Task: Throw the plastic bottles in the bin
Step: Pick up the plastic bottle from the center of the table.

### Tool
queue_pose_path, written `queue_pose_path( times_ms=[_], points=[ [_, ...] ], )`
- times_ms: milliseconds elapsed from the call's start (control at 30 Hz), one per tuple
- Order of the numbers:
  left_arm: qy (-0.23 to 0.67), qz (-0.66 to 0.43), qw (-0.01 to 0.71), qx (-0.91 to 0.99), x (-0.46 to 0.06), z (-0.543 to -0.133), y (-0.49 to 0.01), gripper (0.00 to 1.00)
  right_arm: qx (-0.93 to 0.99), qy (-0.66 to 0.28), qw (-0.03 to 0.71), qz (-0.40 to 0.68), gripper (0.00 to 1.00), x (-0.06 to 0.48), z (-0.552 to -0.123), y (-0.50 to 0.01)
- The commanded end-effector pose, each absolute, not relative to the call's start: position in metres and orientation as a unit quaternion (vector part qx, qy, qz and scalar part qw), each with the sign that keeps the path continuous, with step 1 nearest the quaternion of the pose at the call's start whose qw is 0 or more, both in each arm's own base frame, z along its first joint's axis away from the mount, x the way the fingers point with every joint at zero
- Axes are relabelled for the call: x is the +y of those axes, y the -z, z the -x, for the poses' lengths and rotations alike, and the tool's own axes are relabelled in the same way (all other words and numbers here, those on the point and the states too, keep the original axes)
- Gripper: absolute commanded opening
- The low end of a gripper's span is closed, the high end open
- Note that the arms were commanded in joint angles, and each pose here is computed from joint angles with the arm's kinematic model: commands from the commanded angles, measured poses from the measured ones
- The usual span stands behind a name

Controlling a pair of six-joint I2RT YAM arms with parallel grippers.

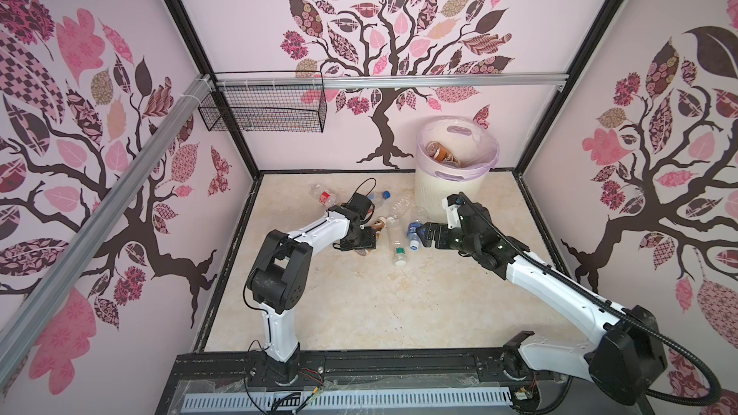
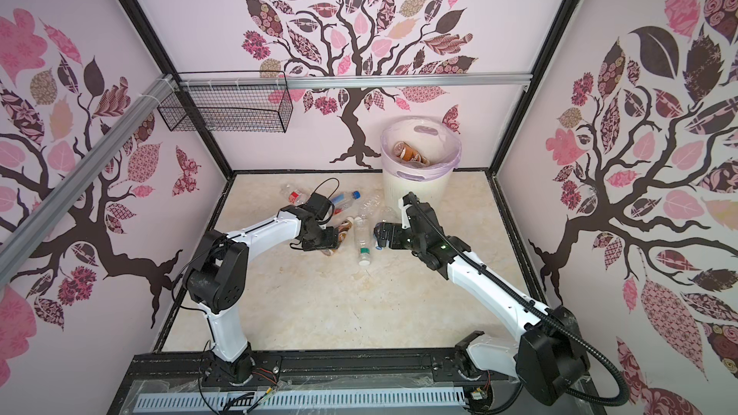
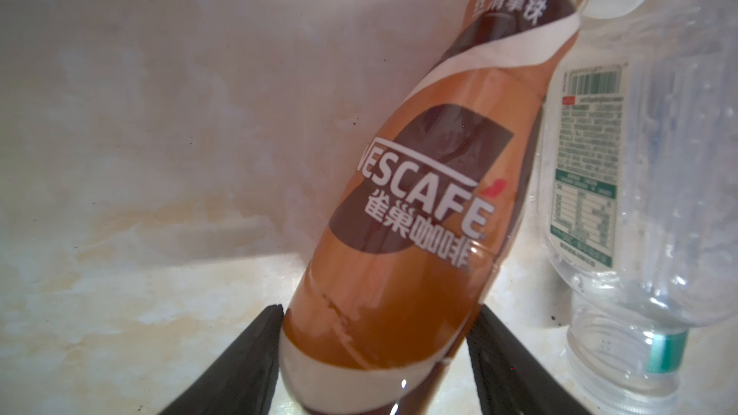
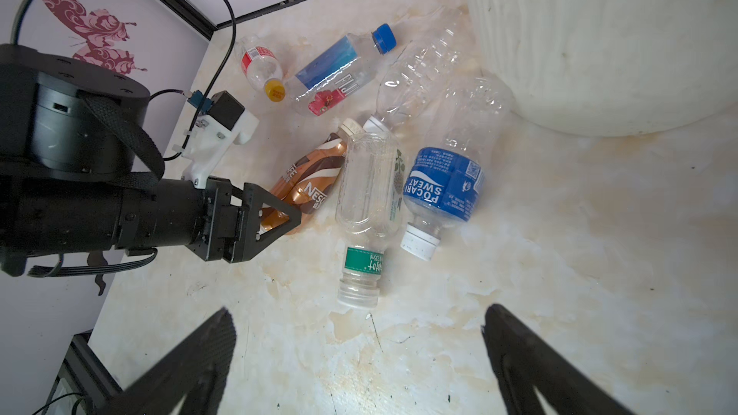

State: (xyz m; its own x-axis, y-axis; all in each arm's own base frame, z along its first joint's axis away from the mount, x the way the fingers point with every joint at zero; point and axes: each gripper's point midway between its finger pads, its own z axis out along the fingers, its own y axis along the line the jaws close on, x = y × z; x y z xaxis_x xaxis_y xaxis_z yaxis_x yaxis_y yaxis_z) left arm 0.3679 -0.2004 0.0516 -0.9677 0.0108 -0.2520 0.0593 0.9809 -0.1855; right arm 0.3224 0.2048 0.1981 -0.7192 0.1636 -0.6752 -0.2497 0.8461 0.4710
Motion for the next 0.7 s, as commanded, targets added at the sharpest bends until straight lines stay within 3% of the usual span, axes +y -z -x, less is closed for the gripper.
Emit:
queue_pose_path(
  times_ms=[0,200,667],
  points=[
    [0.11,-0.017,0.131,0.985,-0.207,-0.373,-0.052,0.69,0.874,-0.291,0.388,0.021,0.99,0.205,-0.321,-0.213],
    [0.12,-0.019,0.129,0.984,-0.213,-0.365,-0.051,0.6,0.874,-0.289,0.39,0.015,0.99,0.201,-0.318,-0.212],
    [0.114,-0.024,0.124,0.985,-0.223,-0.371,-0.038,0.65,0.873,-0.293,0.39,0.013,0.99,0.199,-0.313,-0.213]
  ],
)
